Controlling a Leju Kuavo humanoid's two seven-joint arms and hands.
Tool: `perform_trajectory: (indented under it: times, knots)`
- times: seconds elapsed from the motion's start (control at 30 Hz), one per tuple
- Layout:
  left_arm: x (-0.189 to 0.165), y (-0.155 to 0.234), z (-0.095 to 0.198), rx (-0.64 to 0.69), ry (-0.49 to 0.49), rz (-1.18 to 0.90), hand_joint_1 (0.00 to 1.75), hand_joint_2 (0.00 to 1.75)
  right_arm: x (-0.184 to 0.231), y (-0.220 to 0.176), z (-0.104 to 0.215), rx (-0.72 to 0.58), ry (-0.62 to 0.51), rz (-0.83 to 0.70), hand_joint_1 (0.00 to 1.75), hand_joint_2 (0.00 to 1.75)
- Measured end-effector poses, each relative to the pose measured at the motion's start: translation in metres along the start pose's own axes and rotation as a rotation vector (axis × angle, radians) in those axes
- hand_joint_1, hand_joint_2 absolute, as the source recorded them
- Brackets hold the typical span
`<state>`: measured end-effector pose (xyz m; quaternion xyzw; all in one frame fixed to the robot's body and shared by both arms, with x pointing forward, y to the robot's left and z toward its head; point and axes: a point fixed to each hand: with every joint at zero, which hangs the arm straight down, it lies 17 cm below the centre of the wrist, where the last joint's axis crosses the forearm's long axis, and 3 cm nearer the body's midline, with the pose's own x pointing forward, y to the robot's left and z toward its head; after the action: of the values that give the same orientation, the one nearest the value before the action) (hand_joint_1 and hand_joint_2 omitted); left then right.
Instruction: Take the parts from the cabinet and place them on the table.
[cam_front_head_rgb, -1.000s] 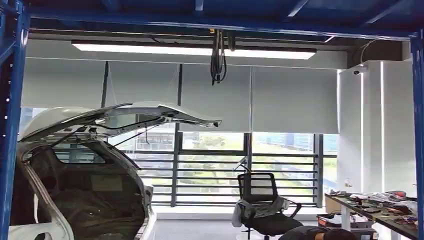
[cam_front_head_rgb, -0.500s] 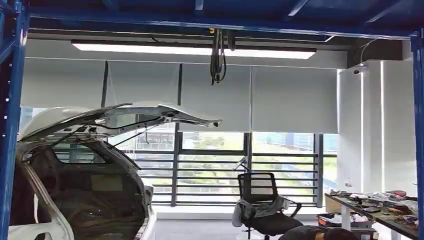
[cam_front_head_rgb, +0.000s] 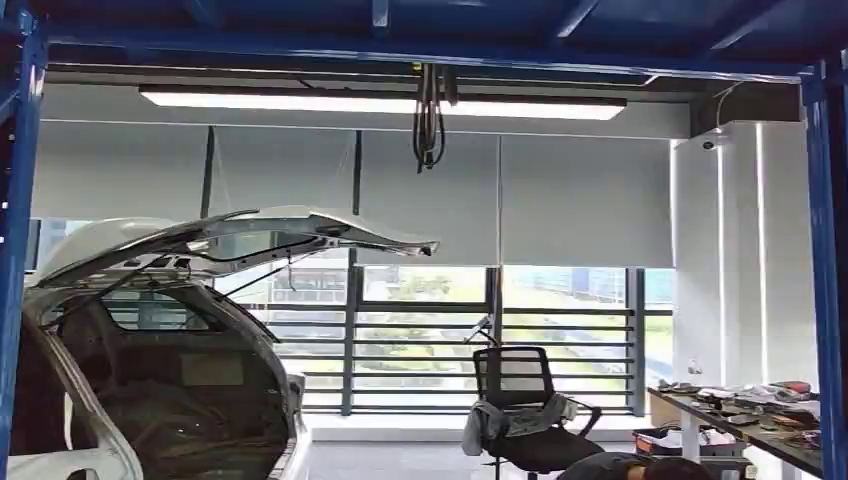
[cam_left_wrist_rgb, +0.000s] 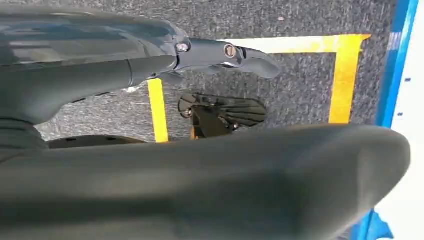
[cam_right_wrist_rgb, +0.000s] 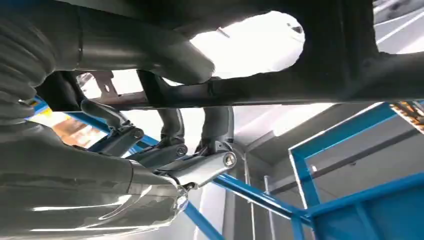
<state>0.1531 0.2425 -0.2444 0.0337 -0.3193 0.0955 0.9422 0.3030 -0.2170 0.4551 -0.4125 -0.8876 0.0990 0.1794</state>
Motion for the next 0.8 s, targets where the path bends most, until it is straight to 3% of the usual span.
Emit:
perform_trajectory:
  times: [0.8]
  knots:
    - [0.0009,0.0048,-0.0008,-0.002,-0.007,-0.021,0.0,1.75,0.0094,0.0003,0.0038,0.014,-0.054,-0.107,1.75,1.75]
